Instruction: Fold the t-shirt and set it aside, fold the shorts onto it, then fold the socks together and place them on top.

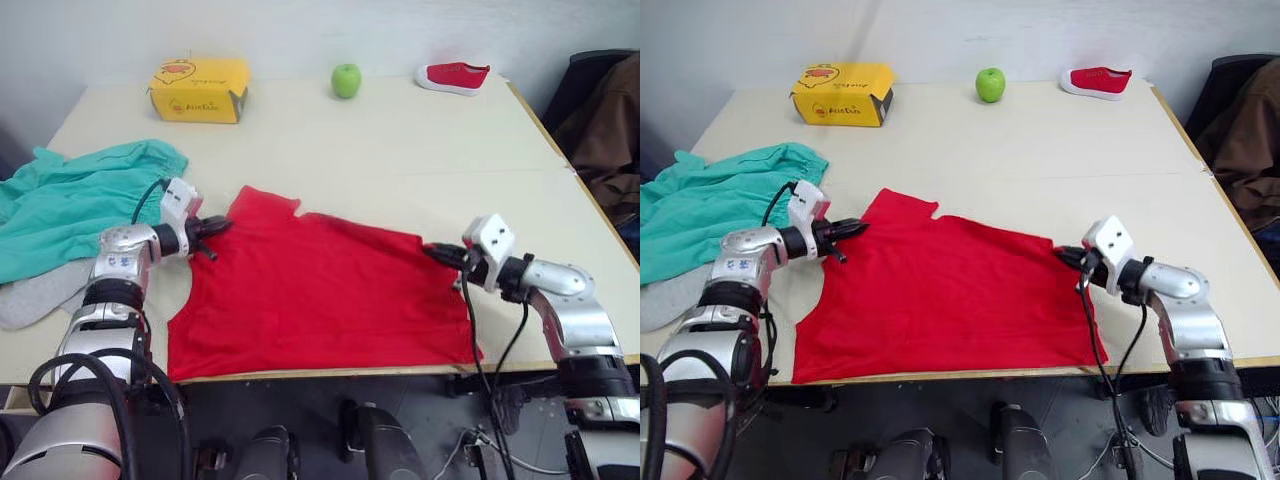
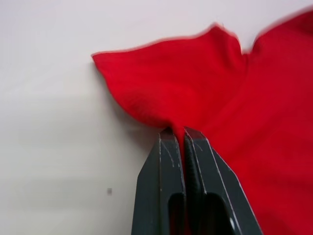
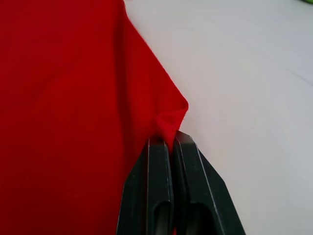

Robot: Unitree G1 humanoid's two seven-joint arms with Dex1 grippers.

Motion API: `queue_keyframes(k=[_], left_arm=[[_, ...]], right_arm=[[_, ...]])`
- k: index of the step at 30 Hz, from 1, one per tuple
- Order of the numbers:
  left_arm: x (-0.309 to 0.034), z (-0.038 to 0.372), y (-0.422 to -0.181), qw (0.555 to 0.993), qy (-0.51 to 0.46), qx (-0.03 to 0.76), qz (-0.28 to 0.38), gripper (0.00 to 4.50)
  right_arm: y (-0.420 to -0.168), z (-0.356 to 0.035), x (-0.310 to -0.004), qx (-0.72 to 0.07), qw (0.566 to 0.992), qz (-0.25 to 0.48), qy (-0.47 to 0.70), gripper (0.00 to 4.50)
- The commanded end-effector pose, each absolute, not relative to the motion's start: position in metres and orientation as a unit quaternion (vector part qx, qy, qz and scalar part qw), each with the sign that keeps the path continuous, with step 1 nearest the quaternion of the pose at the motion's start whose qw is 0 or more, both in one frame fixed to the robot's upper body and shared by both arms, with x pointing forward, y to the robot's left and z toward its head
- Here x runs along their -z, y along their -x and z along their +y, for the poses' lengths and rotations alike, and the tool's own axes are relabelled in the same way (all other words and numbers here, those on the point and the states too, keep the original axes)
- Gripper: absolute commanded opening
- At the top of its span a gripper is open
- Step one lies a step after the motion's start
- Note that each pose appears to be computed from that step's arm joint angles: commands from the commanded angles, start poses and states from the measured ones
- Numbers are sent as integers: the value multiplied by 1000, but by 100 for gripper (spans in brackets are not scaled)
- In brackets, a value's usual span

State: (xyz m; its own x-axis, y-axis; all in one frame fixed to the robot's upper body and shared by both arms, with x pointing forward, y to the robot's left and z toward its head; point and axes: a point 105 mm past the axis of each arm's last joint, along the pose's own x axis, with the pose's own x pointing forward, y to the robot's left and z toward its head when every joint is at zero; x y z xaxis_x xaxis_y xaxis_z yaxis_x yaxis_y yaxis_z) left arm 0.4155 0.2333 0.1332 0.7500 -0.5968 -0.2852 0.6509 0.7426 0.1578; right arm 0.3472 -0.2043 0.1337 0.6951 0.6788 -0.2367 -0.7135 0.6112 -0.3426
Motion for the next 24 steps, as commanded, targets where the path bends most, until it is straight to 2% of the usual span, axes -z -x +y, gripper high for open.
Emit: queue_keyframes(k=[1, 7, 17, 24], left_arm=[[-140, 238, -417, 926, -166, 325, 96, 0], [-136, 241, -417, 930, -159, 312, 107, 0], [-160, 250, -413, 941, -128, 310, 47, 0], [-149, 250, -402, 936, -138, 320, 41, 0]], right_arm=[[-343, -205, -142, -403, 887, 25, 226, 5], [-338, -211, -134, -418, 876, 44, 236, 5], [-337, -223, -128, -414, 876, 50, 242, 5], [-337, -227, -139, -409, 884, 7, 226, 5]])
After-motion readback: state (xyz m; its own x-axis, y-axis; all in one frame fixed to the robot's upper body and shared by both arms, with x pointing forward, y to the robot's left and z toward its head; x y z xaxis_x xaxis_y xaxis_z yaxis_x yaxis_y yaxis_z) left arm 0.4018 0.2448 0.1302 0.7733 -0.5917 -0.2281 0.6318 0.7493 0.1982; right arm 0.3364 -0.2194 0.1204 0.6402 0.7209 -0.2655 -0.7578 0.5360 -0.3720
